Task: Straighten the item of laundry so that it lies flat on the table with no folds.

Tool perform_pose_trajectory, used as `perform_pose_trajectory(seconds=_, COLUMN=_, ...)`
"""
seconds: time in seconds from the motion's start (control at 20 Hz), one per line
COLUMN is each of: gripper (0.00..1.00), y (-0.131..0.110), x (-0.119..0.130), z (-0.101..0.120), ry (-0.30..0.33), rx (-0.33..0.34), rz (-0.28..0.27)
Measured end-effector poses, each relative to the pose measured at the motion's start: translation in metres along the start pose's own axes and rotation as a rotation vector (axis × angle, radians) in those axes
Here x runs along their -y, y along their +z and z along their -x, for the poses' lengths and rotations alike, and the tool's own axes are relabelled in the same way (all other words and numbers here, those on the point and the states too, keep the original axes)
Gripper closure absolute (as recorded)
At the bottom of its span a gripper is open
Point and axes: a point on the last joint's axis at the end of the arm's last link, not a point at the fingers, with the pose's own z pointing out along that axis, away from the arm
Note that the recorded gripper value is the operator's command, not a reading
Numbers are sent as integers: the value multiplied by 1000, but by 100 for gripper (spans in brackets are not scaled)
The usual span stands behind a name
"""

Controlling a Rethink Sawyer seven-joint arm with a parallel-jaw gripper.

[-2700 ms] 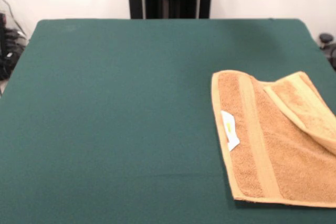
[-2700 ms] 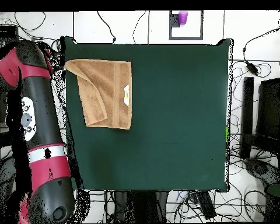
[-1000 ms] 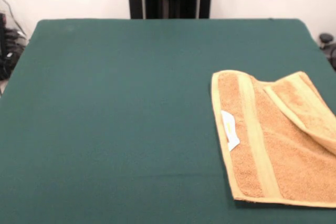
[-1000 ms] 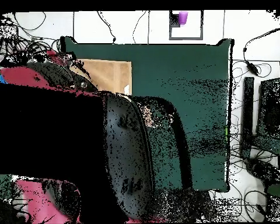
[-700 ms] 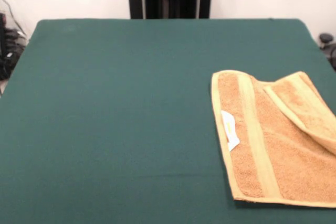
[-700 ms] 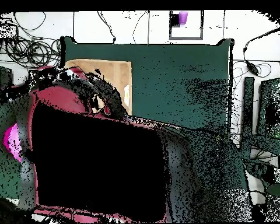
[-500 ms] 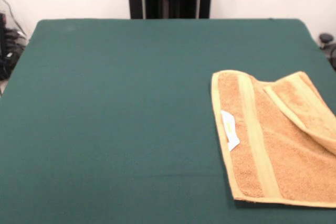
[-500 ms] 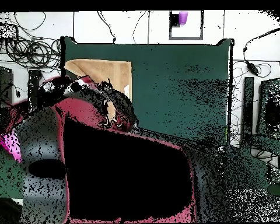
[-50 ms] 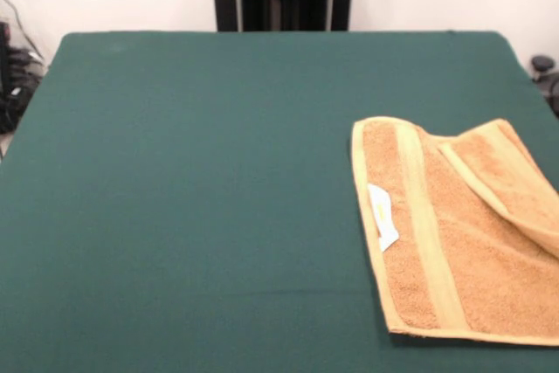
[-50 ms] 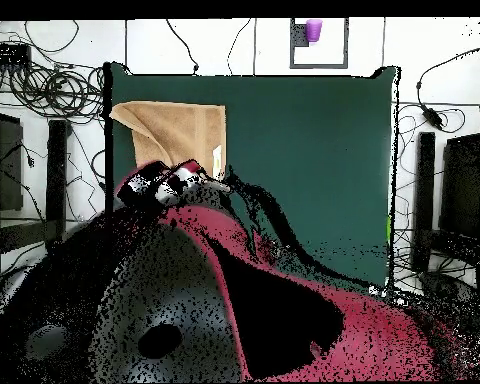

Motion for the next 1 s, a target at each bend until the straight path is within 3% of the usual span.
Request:
perform_pose_trajectory(seconds=0.5, gripper=0, y=-10, x=35, z=26, ry=-111, rx=-1, rz=15)
perform_pose_trajectory(seconds=1.0, gripper=0, y=-28, x=76, z=70, ry=-219, rx=56, rz=-1)
